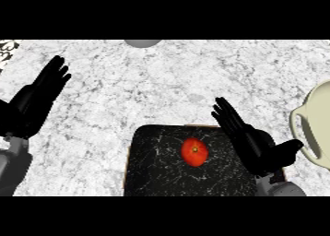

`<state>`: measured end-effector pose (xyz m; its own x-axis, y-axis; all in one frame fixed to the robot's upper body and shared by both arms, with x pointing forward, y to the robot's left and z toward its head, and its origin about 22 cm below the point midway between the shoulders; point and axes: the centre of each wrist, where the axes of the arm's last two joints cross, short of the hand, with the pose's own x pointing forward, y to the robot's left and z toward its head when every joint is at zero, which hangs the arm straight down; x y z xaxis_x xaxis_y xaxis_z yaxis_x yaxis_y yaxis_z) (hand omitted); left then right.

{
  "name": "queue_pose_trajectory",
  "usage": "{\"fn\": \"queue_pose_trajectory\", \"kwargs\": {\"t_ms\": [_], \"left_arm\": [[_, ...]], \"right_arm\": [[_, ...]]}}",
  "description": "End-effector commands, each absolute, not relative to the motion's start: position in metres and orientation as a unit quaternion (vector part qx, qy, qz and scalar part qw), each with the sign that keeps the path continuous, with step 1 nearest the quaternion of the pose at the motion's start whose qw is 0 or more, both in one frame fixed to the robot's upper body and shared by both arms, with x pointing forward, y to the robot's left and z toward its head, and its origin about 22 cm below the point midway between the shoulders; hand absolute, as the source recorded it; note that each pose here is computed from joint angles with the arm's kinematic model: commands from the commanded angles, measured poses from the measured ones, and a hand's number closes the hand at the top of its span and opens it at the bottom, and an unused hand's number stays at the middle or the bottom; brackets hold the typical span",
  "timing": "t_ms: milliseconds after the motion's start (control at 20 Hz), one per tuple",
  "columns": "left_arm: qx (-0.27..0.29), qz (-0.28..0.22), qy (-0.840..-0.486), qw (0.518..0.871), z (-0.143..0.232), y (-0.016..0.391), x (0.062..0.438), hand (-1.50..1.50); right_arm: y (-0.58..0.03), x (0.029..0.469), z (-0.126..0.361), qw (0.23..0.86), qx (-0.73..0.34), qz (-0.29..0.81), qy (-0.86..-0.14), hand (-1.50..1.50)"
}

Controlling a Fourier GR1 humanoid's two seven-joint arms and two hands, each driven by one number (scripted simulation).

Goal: Pick the tomato from the tray and place it in the pot

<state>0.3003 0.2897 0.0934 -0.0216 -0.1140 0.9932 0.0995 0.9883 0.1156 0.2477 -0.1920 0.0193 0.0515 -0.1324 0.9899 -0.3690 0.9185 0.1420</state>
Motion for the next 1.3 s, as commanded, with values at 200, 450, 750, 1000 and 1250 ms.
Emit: {"fn": "queue_pose_trajectory", "kwargs": {"t_ms": [200, 450, 750, 1000, 1250], "left_arm": [[0.033, -0.027, -0.692, 0.721, 0.082, 0.261, 0.286, 0.0], [0.019, 0.0, -0.667, 0.745, 0.062, 0.27, 0.277, 0.0], [0.026, 0.01, -0.663, 0.748, 0.065, 0.258, 0.275, 0.0], [0.021, 0.008, -0.662, 0.749, 0.052, 0.246, 0.261, 0.0], [0.022, 0.008, -0.665, 0.746, 0.047, 0.243, 0.26, 0.0]], "right_arm": [[-0.105, 0.27, 0.074, 0.667, 0.144, 0.015, -0.731, -1.5], [-0.19, 0.283, 0.054, 0.579, -0.203, 0.104, -0.783, -1.5], [-0.147, 0.215, 0.07, 0.513, -0.231, 0.154, -0.812, -1.5], [-0.176, 0.197, 0.099, 0.56, -0.312, 0.263, -0.721, -1.5], [-0.164, 0.172, 0.139, 0.596, -0.336, 0.332, -0.649, -1.5]]}}
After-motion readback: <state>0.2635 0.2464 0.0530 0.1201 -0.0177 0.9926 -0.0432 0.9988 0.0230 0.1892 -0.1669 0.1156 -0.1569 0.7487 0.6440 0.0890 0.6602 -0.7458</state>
